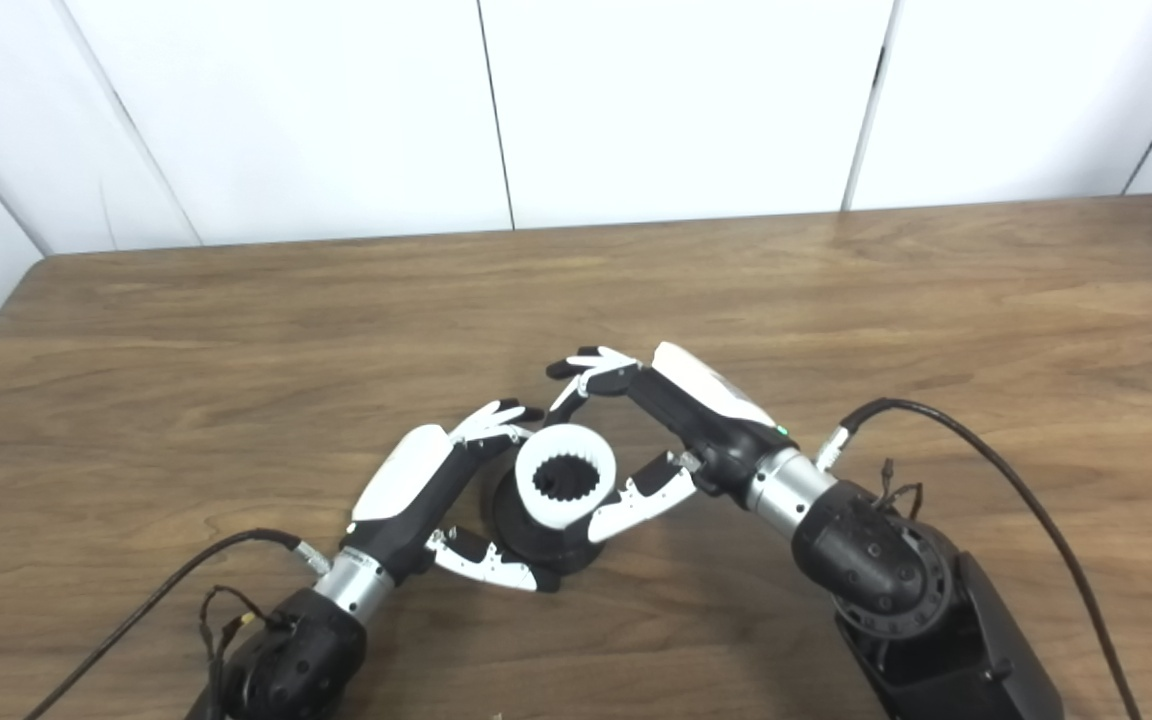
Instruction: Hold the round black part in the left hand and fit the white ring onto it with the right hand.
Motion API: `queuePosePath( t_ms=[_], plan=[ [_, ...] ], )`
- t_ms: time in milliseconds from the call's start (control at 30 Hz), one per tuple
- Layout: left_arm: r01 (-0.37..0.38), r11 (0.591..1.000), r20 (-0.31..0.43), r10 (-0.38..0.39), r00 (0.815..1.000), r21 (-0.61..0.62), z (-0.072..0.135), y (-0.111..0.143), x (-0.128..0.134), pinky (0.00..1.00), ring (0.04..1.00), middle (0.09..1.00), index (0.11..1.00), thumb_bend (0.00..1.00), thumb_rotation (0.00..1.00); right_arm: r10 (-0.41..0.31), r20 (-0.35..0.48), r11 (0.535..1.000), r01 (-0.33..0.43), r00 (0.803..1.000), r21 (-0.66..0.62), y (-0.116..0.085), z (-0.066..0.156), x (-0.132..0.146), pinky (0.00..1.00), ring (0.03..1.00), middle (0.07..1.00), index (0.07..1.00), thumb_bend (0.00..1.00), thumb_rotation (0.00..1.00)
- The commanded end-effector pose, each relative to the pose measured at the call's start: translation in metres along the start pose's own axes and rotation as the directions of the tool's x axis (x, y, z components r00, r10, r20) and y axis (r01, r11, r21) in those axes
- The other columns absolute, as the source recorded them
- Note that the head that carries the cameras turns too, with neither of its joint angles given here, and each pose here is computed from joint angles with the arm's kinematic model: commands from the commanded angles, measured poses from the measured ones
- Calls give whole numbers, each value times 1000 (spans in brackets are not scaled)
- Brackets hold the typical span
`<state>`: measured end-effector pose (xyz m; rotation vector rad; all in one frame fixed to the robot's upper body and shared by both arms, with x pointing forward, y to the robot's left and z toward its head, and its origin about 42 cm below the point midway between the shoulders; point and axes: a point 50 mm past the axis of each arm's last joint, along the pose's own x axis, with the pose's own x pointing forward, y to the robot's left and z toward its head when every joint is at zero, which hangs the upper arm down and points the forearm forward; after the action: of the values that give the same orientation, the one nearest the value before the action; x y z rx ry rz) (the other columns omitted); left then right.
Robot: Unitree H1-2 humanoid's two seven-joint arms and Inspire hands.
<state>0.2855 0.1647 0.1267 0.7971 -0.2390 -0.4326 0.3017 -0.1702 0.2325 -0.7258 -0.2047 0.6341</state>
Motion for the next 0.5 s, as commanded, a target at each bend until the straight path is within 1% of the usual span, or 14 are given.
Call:
queuePosePath(
  t_ms=[0, 100, 233, 467],
  plan=[
    [-7, 999, 15, 7, 1000, 44, 2, 7, 4, 863, 953, 890, 590, 838, 214, -21, 65, 1000, 22, 998, -22, -6, 15, 5, 871, 967, 876, 489, 525, 152],
    [-14, 999, 21, 13, 1000, 44, 4, 7, 4, 846, 946, 884, 583, 843, 196, -16, 66, 1000, 17, 998, -21, -4, 15, 7, 873, 970, 876, 488, 525, 152],
    [-18, 999, 24, 17, 1000, 37, 4, 6, 3, 847, 945, 884, 577, 843, 173, -12, 58, 1000, 14, 998, -27, -2, 13, 11, 861, 970, 878, 488, 525, 152],
    [-22, 999, 16, 21, 1000, 38, 3, 5, 0, 849, 946, 888, 572, 841, 189, -16, 55, 1000, 17, 998, -20, 1, 11, 15, 876, 973, 878, 488, 525, 153]
  ],
)
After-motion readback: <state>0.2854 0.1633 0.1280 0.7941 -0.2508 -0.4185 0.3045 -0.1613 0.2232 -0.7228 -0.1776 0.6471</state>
